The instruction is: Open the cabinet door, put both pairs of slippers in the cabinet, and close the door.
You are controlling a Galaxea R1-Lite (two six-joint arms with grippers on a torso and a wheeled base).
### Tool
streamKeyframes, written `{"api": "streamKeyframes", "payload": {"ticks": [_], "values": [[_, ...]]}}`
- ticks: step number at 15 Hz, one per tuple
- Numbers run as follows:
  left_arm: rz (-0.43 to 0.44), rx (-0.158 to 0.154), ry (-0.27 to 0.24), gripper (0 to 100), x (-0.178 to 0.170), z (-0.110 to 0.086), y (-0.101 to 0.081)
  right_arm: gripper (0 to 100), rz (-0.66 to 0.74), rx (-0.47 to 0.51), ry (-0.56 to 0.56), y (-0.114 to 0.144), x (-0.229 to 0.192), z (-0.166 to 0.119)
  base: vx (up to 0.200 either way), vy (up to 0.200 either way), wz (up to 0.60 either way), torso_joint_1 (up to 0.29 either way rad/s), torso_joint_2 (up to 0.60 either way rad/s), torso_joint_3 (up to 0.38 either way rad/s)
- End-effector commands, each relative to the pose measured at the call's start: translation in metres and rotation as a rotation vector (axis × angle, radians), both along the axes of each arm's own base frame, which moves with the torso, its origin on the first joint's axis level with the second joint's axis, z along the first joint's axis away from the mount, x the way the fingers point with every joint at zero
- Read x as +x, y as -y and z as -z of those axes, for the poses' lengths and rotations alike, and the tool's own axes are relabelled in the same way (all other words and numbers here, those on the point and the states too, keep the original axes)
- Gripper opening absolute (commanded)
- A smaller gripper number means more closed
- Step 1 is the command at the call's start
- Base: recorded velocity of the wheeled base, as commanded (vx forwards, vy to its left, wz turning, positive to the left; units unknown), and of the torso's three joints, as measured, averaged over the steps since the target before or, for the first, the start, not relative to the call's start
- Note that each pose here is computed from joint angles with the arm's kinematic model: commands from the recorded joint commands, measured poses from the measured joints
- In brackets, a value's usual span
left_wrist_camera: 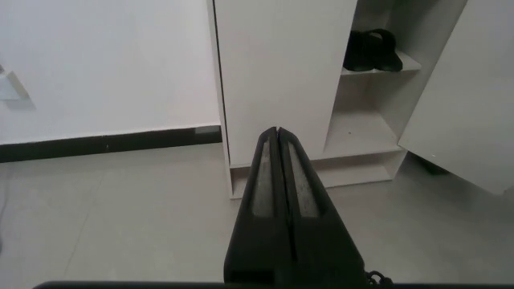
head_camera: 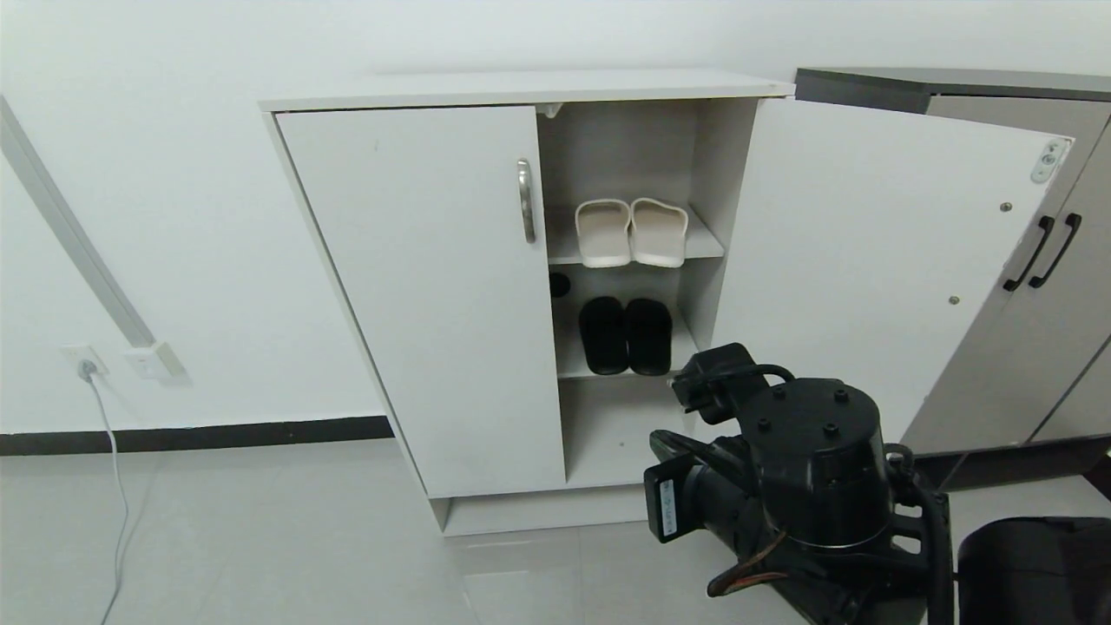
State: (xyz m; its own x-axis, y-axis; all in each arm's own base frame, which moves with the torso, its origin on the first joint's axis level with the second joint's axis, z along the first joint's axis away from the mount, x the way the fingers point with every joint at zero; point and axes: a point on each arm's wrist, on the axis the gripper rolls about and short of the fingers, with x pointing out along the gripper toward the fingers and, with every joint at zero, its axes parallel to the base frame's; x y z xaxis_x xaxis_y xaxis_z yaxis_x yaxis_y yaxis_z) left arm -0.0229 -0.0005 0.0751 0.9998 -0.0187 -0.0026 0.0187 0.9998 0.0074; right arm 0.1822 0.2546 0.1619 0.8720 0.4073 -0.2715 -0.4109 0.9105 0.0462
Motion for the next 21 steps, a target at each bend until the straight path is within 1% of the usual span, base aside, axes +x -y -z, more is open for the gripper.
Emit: {"api": "streamKeyframes", "payload": {"ticks": [1,12,15,21], "values": [[0.0,0.0,-0.001,0,0.0,-0.0003,0.0,0,0.001,-0.007,-0.004,0.0004,0.0001,0.0021,0.0,0.0,0.0,0.0,0.0,0.0],[0.0,0.0,-0.002,0,0.0001,0.0001,0.0,0,0.001,-0.015,-0.009,0.0015,-0.0006,0.0044,0.0,0.0,0.0,0.0,0.0,-0.006],[0.0,0.0,-0.002,0,0.0001,0.0001,0.0,0,0.001,-0.015,-0.009,0.0015,-0.0006,0.0044,0.0,0.0,0.0,0.001,-0.18,-0.302],[0.0,0.0,-0.002,0,0.0001,0.0001,0.0,0,0.001,-0.022,-0.014,0.001,-0.0003,0.0071,0.0,0.0,0.0,0.058,-0.48,-0.365]]}}
